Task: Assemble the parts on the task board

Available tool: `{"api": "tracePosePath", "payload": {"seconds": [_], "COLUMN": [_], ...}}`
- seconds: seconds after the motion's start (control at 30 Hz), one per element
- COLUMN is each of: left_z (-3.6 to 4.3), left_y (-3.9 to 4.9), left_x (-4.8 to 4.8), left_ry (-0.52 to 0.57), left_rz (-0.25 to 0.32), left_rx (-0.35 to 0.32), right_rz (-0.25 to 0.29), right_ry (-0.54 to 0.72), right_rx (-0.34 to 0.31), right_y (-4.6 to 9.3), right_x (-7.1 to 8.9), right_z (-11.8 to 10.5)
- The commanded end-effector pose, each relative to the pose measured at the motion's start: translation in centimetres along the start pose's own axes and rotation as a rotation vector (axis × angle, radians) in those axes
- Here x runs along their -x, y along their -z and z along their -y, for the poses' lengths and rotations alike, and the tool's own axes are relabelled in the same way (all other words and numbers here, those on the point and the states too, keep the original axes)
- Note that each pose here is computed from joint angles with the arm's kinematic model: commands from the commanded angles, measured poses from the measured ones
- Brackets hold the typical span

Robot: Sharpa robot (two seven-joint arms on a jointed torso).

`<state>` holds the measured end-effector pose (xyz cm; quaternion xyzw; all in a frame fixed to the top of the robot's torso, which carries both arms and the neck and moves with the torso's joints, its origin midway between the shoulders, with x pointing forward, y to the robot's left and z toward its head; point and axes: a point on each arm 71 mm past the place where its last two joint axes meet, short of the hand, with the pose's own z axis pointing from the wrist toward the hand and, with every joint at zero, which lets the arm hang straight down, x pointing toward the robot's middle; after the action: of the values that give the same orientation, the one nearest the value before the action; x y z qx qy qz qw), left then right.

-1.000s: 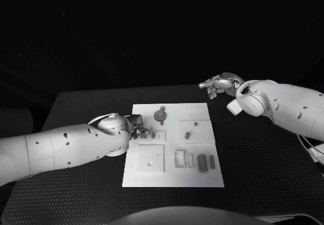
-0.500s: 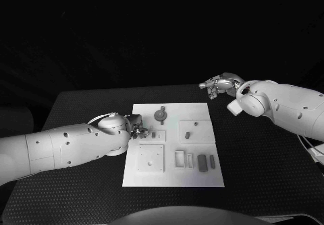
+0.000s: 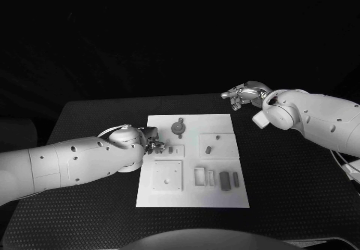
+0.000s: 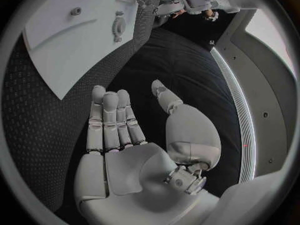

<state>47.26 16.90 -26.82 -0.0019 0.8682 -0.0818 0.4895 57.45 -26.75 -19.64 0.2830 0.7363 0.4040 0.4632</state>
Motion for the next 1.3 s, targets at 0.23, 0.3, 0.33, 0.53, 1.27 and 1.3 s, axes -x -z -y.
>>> {"api": "tracePosePath", "payload": {"seconds": [0.23, 0.3, 0.33, 0.53, 1.27, 1.3], "left_z": [0.17, 0.17, 0.16, 0.19, -0.11, -0.12], "left_y": [-0.06, -0.07, -0.07, -0.08, -0.11, -0.10], "left_x": [-0.54, -0.52, -0.52, -0.51, -0.39, -0.40], "left_ry": [0.003, 0.004, 0.003, 0.004, 0.003, 0.003], "left_rz": [-0.033, -0.031, -0.031, -0.029, -0.020, -0.020], "left_rx": [-0.003, -0.003, -0.003, -0.004, 0.001, 0.001], "right_rz": [-0.016, -0.016, -0.016, -0.016, -0.015, -0.015], "right_ry": [-0.001, -0.002, -0.002, -0.002, -0.002, -0.002], "right_rx": [0.006, 0.006, 0.006, 0.006, 0.004, 0.004], "right_y": [-0.01, 0.00, 0.00, 0.01, 0.04, 0.04], "right_x": [-0.15, -0.16, -0.15, -0.16, -0.14, -0.14], "right_z": [-0.04, -0.03, -0.03, -0.02, 0.05, 0.06]}}
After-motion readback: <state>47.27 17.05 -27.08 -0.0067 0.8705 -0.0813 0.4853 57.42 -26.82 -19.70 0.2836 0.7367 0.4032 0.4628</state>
